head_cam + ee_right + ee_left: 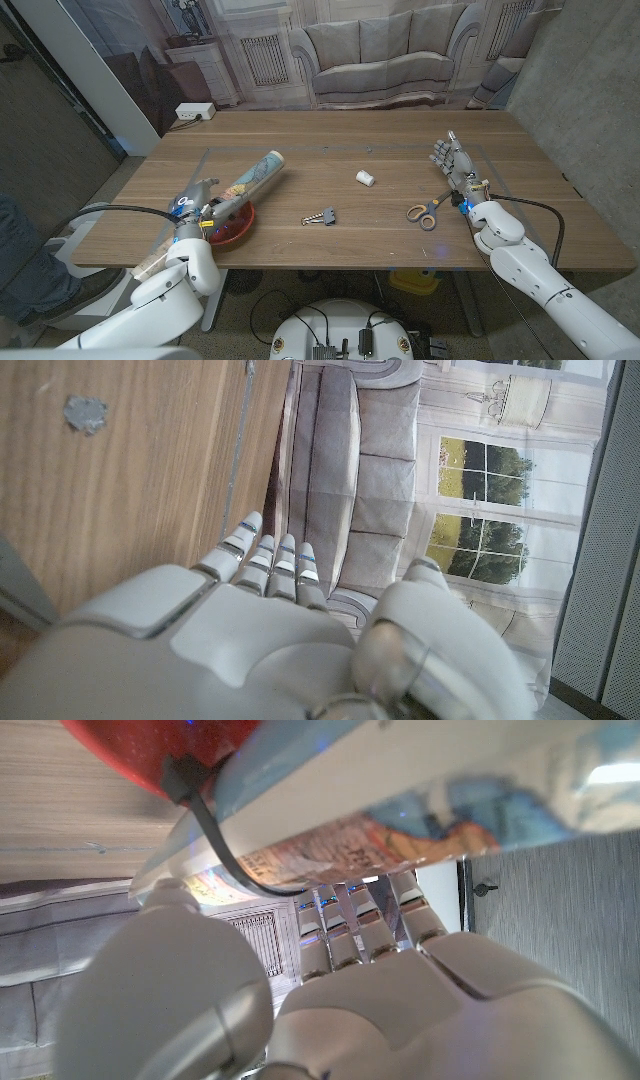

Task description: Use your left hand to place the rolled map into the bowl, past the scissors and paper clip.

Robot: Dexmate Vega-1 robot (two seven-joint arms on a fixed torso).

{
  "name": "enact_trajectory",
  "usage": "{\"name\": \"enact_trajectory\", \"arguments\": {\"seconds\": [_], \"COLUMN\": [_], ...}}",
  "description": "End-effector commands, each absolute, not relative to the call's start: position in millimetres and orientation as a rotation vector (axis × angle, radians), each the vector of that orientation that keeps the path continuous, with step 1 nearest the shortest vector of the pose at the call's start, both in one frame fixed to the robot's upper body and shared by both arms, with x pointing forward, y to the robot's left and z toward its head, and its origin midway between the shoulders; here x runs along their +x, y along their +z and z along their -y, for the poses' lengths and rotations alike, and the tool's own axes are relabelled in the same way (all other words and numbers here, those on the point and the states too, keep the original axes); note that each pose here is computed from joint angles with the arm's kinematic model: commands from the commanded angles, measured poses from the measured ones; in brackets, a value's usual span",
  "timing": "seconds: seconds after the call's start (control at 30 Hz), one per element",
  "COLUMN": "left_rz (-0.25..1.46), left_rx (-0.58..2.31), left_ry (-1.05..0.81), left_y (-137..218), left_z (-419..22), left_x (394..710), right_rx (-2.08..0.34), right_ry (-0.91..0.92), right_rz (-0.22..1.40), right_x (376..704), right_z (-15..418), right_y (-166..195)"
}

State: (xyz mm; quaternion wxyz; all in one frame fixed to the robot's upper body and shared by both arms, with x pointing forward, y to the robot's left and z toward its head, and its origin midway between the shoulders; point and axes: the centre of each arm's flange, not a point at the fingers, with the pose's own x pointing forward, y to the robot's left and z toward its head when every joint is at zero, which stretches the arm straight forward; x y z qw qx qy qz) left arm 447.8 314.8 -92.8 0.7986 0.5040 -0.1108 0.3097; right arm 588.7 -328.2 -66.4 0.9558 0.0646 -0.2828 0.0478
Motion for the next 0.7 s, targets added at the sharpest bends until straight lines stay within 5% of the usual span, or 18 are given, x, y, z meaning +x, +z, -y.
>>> {"name": "enact_trajectory", "arguments": {"seconds": [0.03,0.7], "left_rz": [0.257,0.283], "left_rx": [1.077,1.069], "left_ry": [0.658,0.678], "left_y": [-88.3,-83.3], "left_z": [-316.8,-319.5], "left_x": [449.0,446.9], "right_rx": [0.127,0.129], "right_ry": [0.094,0.093], "right_rz": [0.575,0.573], "right_x": [585.4,585.0], "right_z": [326.3,323.7], "right_y": [-66.4,-68.6]}}
